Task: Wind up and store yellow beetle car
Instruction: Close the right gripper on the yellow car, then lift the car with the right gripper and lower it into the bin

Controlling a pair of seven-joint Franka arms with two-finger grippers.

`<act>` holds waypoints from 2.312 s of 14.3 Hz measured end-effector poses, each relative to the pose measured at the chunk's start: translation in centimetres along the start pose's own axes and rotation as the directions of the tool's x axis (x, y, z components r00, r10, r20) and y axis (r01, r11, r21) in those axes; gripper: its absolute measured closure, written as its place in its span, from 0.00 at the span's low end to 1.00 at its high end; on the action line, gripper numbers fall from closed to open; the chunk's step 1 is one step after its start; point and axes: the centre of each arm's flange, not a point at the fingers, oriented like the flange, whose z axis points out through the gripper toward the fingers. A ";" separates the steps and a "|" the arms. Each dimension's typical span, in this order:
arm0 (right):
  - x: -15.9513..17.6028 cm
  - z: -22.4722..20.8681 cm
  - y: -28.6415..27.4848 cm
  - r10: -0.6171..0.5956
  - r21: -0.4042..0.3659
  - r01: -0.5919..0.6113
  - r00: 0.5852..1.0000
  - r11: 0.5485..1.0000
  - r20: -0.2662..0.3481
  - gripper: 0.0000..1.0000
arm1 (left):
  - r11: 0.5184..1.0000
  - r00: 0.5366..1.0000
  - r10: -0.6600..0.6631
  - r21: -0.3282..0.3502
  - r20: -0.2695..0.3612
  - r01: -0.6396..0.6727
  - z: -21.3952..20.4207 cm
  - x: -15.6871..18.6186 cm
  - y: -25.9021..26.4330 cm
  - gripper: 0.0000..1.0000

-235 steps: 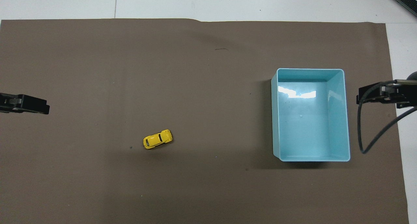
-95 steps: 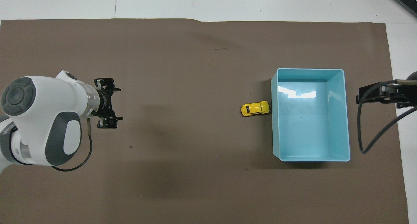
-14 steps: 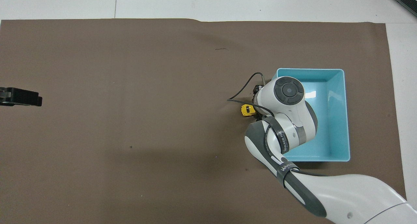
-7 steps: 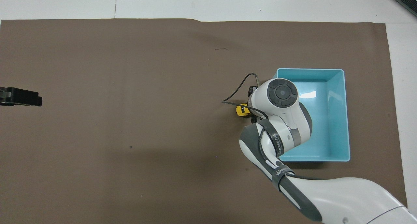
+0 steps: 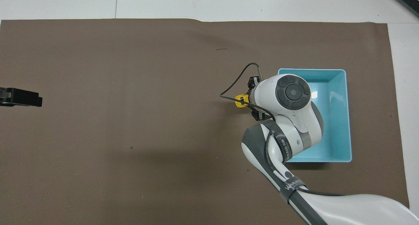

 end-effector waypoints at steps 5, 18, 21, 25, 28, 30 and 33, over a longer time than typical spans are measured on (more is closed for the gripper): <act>1.3 -4.7 -0.3 -0.300 -0.037 0.299 0.954 0.954 -0.012 0.55 | 1.000 1.000 0.000 0.000 0.000 0.000 0.0 0.0 0.0 0.00; 17.3 -8.0 1.4 -0.923 -0.137 0.946 0.319 0.295 0.215 0.55 | 1.000 1.000 0.000 0.000 0.000 0.000 0.0 0.0 0.0 0.00; 20.1 -7.3 2.5 -0.947 -0.110 0.976 0.208 0.186 0.244 0.55 | 1.000 1.000 0.000 0.000 0.000 0.000 0.0 0.0 0.0 0.00; 19.8 -4.8 4.8 -0.958 -0.097 0.983 0.172 0.154 0.229 0.55 | 1.000 1.000 0.000 0.000 0.000 0.000 0.0 0.0 0.0 0.00; 19.5 -2.3 6.1 -0.961 -0.067 0.988 0.151 0.140 0.231 0.55 | 1.000 1.000 0.000 0.000 0.000 0.000 0.0 0.0 0.0 0.00; 19.4 -0.1 7.3 -0.968 -0.051 0.991 0.133 0.125 0.215 0.55 | 1.000 1.000 0.000 0.000 0.000 0.000 0.0 0.0 0.0 0.00; 19.2 3.0 9.3 -0.972 -0.032 0.990 0.140 0.136 0.190 0.55 | 1.000 1.000 0.000 0.000 0.000 0.000 0.0 0.0 0.0 0.00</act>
